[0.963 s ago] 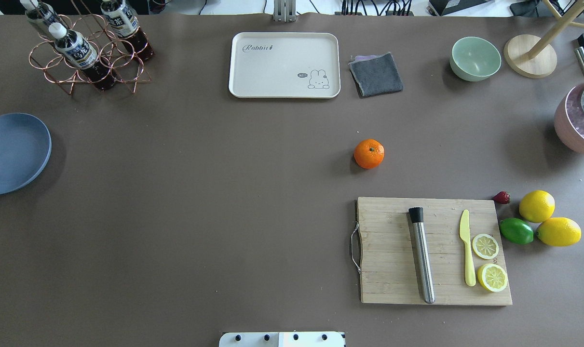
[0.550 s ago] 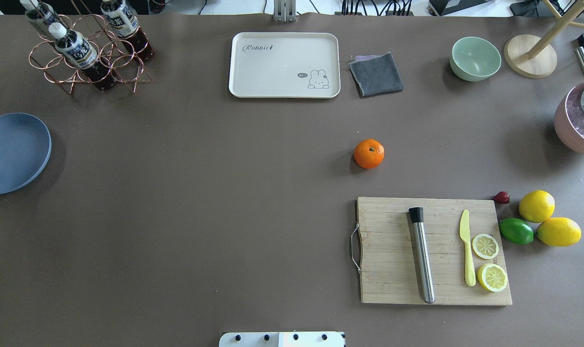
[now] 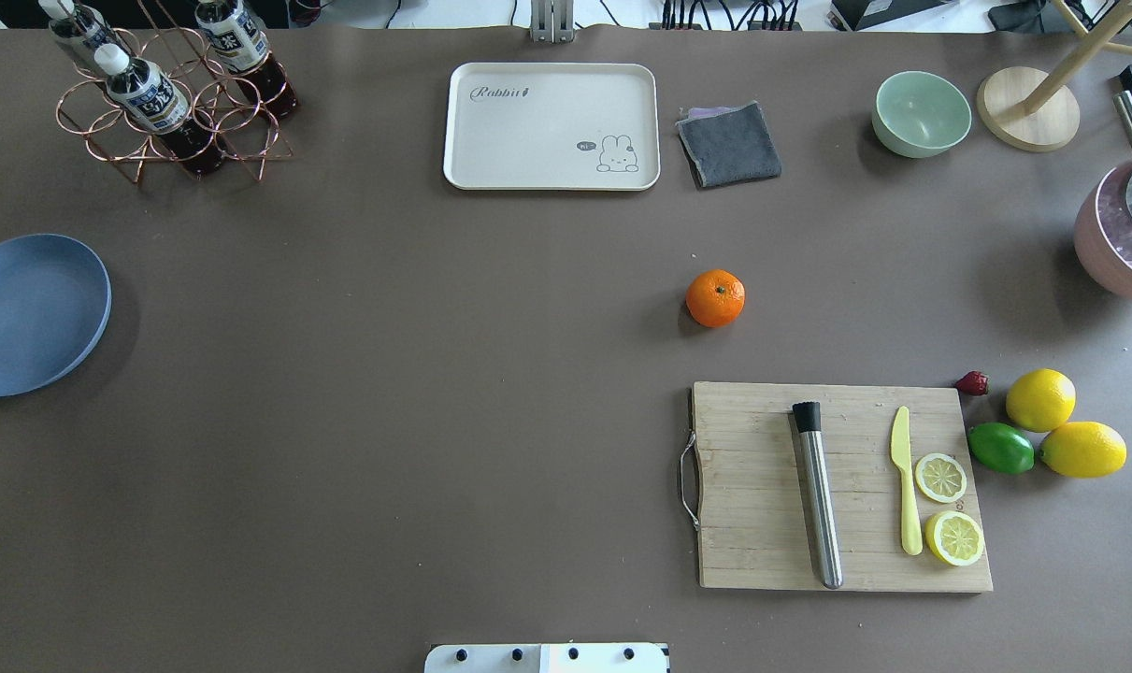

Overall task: Pick orange to plate
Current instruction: 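Grasp the blue plate rim with left gripper while right gripper approaches orange, then slide the blue plate centerward with left gripper while right gripper grasps orange, then carry the orange over the blue plate with the right gripper while the left gripper withdraws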

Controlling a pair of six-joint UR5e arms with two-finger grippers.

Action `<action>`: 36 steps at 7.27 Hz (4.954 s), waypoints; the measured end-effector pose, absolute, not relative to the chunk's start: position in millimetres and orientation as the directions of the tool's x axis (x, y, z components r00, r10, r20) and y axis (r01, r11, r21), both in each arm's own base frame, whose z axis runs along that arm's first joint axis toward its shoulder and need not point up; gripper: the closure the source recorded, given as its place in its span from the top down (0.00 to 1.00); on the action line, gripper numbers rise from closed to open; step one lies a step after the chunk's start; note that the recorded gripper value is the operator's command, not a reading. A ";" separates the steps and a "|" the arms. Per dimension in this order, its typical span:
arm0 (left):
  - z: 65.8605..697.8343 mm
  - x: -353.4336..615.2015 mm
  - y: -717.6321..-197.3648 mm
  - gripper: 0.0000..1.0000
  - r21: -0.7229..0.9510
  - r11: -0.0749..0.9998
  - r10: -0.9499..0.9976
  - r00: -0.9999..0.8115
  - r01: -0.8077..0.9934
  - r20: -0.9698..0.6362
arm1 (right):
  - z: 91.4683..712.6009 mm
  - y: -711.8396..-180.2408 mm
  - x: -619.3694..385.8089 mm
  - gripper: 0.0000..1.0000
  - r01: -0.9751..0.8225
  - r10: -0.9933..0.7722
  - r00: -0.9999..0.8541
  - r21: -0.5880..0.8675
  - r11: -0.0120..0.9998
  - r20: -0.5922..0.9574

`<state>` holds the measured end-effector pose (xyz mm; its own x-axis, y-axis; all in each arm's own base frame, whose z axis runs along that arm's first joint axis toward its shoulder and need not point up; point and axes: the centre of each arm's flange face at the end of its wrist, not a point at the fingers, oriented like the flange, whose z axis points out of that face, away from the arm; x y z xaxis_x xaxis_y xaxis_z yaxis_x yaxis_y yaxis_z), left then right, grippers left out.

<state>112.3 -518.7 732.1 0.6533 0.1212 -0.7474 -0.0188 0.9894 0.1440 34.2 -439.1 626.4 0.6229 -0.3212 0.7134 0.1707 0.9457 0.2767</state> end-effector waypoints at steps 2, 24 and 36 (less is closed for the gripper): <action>678.6 119.8 -529.6 0.00 0.106 0.993 0.056 0.588 0.051 -0.807 | 604.3 -446.7 24.0 1.00 0.178 -0.351 0.610 0.309 0.934 0.711; 289.7 501.8 -392.3 0.00 -0.145 0.966 -0.223 0.406 0.215 -0.886 | 346.5 -512.0 -478.5 0.83 -0.037 -0.063 0.661 0.117 0.992 0.748; 321.1 392.6 -481.5 0.97 -0.013 0.975 -0.114 0.444 0.223 -0.889 | 245.0 -465.6 -555.9 0.00 -0.112 0.010 0.592 0.070 0.991 0.806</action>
<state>392.6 -481.5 321.1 0.4443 -0.1141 -0.8886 0.2234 0.9746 -0.0135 -555.9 -465.6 245.0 0.5924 0.0102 0.8056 -0.1120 0.9912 0.0698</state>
